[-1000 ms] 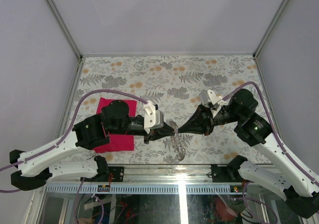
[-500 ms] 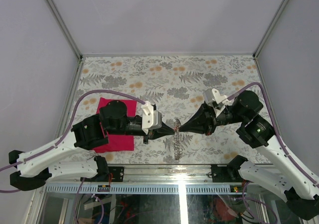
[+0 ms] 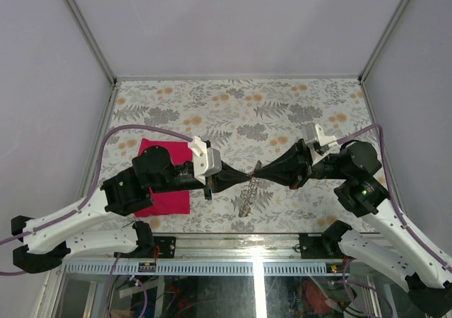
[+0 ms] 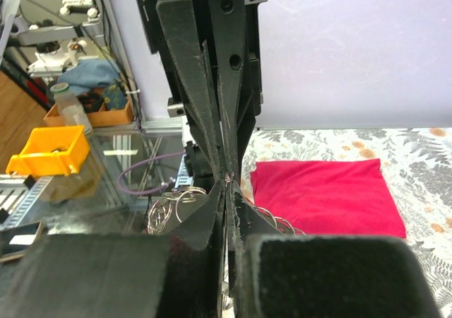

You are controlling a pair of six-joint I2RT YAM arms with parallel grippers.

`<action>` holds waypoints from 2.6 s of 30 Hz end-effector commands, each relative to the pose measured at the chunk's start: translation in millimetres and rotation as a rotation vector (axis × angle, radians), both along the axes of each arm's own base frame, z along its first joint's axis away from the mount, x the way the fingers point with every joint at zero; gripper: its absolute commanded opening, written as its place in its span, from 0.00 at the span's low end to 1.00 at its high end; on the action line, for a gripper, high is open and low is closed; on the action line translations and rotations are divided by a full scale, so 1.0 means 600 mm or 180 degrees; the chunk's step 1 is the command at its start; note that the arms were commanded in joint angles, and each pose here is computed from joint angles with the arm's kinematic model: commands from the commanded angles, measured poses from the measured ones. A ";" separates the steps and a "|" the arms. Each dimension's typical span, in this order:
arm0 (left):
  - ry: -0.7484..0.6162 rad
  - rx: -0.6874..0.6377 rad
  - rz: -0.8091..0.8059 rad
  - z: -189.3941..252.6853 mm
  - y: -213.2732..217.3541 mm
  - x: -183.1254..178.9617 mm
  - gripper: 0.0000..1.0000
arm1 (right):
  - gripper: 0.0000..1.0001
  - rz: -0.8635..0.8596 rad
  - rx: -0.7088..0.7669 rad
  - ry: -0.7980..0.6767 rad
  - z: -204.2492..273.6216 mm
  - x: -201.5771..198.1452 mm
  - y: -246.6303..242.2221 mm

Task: Put the keys on the keyring

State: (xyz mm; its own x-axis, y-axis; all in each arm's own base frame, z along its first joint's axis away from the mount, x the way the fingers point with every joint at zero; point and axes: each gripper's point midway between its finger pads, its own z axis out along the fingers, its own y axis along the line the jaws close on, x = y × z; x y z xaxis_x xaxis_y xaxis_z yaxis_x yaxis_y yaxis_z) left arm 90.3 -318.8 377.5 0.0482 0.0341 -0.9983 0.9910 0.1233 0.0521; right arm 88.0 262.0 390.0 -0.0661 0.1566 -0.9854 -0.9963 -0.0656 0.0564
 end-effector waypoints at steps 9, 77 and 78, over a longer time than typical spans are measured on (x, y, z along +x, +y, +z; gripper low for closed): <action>0.0016 -0.0456 0.0025 0.048 -0.014 0.005 0.00 | 0.00 -0.0323 0.0792 -0.0309 0.090 0.018 -0.011; 0.0116 0.0843 0.0096 -0.020 0.017 0.011 0.00 | 0.53 -0.0164 -0.0394 -0.0229 -0.019 0.011 -0.009; 0.0127 0.0935 0.0093 -0.024 0.018 0.012 0.00 | 0.53 -0.0141 -0.0443 -0.0208 -0.023 0.011 -0.008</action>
